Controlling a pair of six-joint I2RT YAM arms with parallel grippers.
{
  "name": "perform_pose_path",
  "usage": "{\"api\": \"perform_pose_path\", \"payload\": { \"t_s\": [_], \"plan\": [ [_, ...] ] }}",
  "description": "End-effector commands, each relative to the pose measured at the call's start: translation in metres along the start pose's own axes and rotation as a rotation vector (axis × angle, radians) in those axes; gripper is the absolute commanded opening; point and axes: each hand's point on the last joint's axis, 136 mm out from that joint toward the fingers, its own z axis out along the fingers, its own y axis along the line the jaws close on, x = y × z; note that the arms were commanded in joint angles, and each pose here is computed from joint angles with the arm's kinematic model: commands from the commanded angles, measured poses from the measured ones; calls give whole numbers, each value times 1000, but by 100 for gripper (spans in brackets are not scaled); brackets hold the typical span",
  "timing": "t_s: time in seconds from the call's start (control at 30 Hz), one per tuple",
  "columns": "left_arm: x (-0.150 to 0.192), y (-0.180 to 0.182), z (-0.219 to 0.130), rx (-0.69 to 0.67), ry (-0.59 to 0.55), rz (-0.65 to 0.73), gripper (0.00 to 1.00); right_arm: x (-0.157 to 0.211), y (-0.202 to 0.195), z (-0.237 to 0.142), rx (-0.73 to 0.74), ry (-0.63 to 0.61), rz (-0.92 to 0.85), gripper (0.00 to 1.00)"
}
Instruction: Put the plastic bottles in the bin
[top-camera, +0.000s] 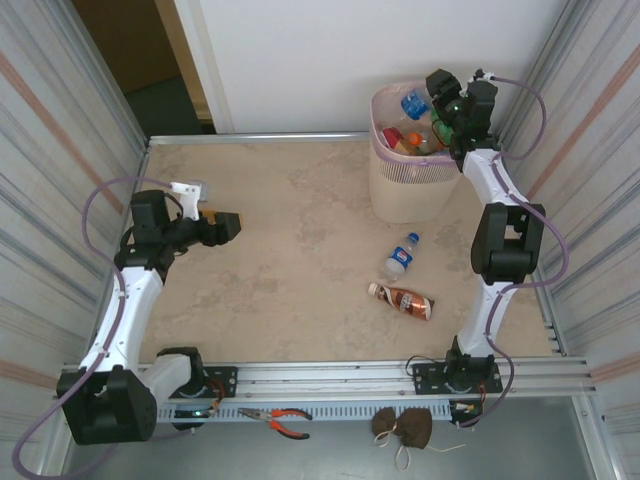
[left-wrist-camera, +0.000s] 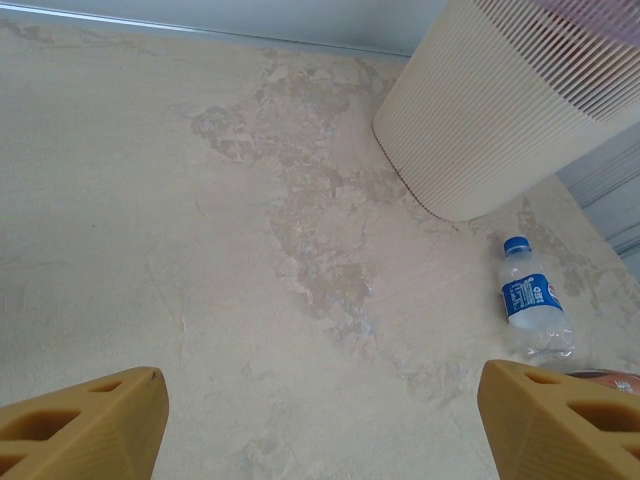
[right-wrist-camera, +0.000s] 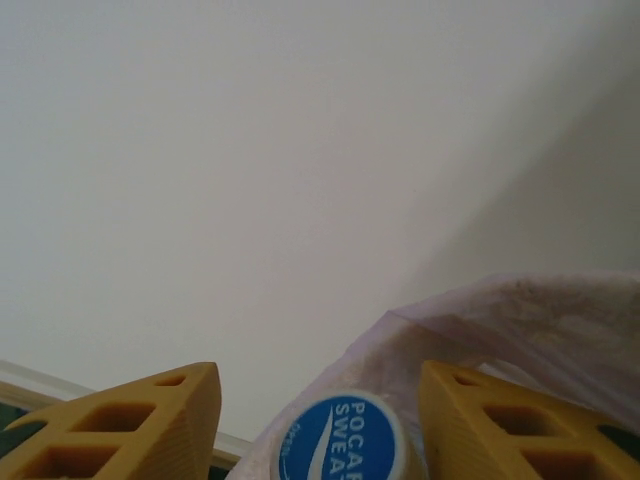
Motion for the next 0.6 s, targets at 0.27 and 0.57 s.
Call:
{"api": "perform_pose_path", "payload": {
  "t_s": [0.27, 0.57],
  "plan": [
    [-9, -7, -5, 29, -37, 35, 81, -24, 78, -60, 23, 7, -328, 55],
    [-9, -10, -8, 35, -44, 38, 81, -24, 83, -57, 108, 53, -515, 42]
  ]
}}
